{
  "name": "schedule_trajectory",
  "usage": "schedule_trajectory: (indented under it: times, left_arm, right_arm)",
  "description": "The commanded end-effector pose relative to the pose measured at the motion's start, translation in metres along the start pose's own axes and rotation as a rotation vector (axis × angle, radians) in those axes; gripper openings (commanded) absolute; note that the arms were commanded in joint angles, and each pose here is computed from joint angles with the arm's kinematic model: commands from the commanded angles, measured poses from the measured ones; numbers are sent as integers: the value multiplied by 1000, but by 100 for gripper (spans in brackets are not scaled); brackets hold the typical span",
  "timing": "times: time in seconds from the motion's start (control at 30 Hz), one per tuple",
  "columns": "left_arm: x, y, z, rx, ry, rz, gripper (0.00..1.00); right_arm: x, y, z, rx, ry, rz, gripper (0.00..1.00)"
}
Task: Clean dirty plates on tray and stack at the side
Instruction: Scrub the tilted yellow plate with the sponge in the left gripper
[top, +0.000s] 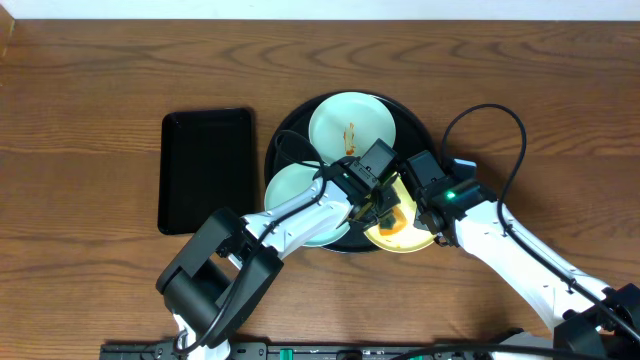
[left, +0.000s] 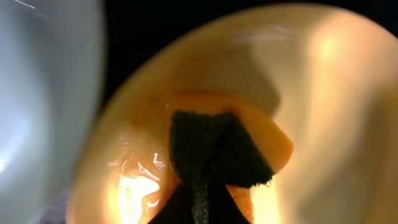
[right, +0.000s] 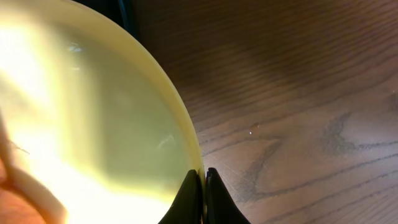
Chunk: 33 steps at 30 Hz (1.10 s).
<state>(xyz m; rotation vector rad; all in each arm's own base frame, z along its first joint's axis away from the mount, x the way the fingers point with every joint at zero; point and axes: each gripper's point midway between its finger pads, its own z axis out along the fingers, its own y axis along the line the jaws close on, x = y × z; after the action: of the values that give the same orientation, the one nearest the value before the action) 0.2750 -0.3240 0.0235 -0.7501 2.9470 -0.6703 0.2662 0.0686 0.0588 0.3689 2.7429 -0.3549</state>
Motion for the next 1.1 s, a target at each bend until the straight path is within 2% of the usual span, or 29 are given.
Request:
schedule_trajectory:
  times: [0.0,0.13,0.2,0.3,0.4,0.47,0.57,0.8,1.07]
  left_arm:
    - [7,24,16,-117,-72,50,8]
    - [3,25,15,-125,-92,55,8]
    - [-2,26,14,-133,-117,109,7]
    - [-6,12,13,-89,-132,286,7]
    - [8,-10,7,7,-65,425,7]
    - [23,-17,1,58,12,417,7]
    - [42,-20,-1,88,111,325,7]
    - [66,-18,3,61,148,189,7]
    - [106,-16,3,42,243,140,7]
  right_arm:
    - [-9,3,-1,-3,-29,25,1]
    - [-9,2,-1,-2,-28,27,1]
    - [-10,0,0,1,-26,32,1]
    - [-9,-3,1,10,-18,37,1]
    - [-10,-5,1,13,-16,42,1]
    - [-10,-5,1,13,-16,42,1]
    - [-10,-5,1,13,-17,43,1]
    - [-10,-5,1,13,-17,43,1]
    - [-11,-5,1,12,-19,45,1]
